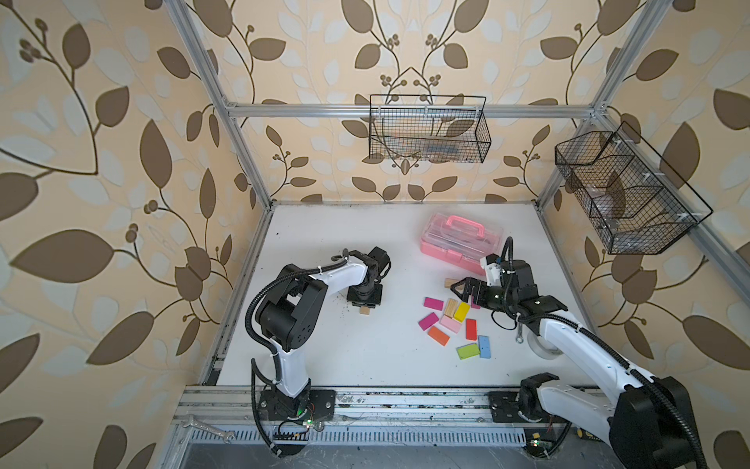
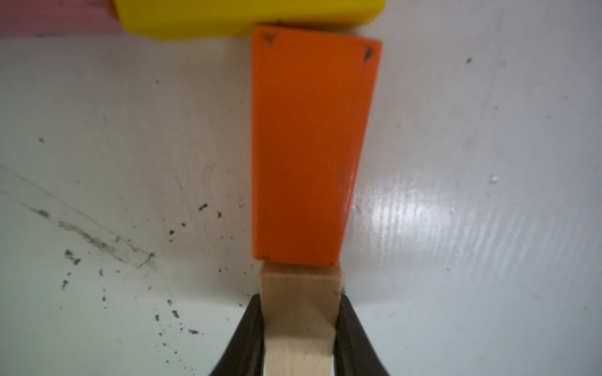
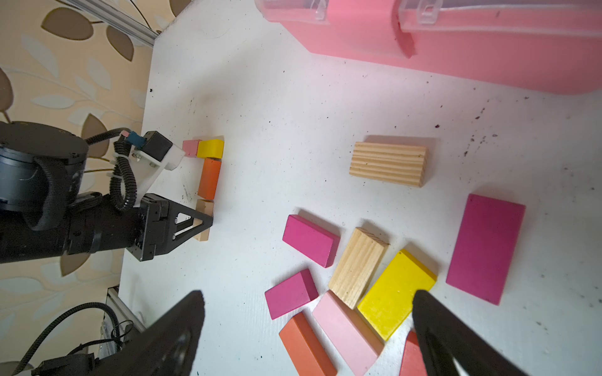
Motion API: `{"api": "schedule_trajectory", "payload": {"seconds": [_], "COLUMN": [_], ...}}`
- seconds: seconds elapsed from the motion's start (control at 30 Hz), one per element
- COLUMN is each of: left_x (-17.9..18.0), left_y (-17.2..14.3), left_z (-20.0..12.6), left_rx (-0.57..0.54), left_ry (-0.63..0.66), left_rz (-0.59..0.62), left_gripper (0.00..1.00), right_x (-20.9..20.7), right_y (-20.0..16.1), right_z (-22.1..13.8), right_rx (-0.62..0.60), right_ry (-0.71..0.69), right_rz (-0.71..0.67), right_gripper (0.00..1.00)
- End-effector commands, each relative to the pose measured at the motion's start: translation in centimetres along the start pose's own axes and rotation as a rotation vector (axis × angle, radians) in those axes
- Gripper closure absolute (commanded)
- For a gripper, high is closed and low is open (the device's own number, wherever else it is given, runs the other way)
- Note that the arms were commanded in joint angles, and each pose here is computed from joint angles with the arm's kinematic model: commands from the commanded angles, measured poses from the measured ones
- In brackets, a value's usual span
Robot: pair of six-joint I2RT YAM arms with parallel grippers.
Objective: Assemble the number 7 with building blocks
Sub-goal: Assemble the building block at the center of the board.
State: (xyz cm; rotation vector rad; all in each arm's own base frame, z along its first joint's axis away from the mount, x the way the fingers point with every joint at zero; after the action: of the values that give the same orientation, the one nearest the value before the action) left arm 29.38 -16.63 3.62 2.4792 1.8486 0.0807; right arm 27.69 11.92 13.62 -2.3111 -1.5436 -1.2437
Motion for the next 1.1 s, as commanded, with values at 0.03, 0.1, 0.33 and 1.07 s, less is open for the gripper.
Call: {"api": "schedule_trajectory", "payload": {"seconds": [0.03, 0.1, 0.33, 1.07], "left_x": [1.0, 1.0, 1.0, 0.8], "left_y": [-0.9, -0.8, -0.6, 0.1], "left_z": [2.2, 2.3, 2.4, -1.1], "left_rx": [0.070, 0.070, 0.073, -0.016], "left_ry": [0.029, 0.027, 0.021, -0.013], "left_rz": [0.006, 0.009, 0.020, 0.013], "left_gripper": [0.86, 0.85, 0.83, 0.46], "right_x": [0.2, 0.2, 0.2, 1.2], "right_y": [-0.1, -0.1, -0.2, -0.5], "right_z": [0.2, 0.2, 0.3, 0.6], "right_rx": [0.009, 0.008, 0.010, 0.012], "right_ry": [0.000, 0.000, -0.004, 0.001], "right_rz": [-0.007, -0.010, -0.009, -0.027], "right_gripper": [0.00, 0.00, 0.00, 0.00]}}
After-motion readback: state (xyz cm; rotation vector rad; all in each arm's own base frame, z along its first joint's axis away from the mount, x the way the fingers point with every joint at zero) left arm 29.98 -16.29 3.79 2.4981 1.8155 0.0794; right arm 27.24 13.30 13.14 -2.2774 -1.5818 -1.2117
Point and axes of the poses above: each gripper's point midway between its finger pads, its own z axis out along the fingers, its own x axis along the line the jaws close on, y = z × x, the point moved 2 cm from there along -z, back along the fingers, and after that the axes turned 13 degrees about z, right-handed, at the moved point
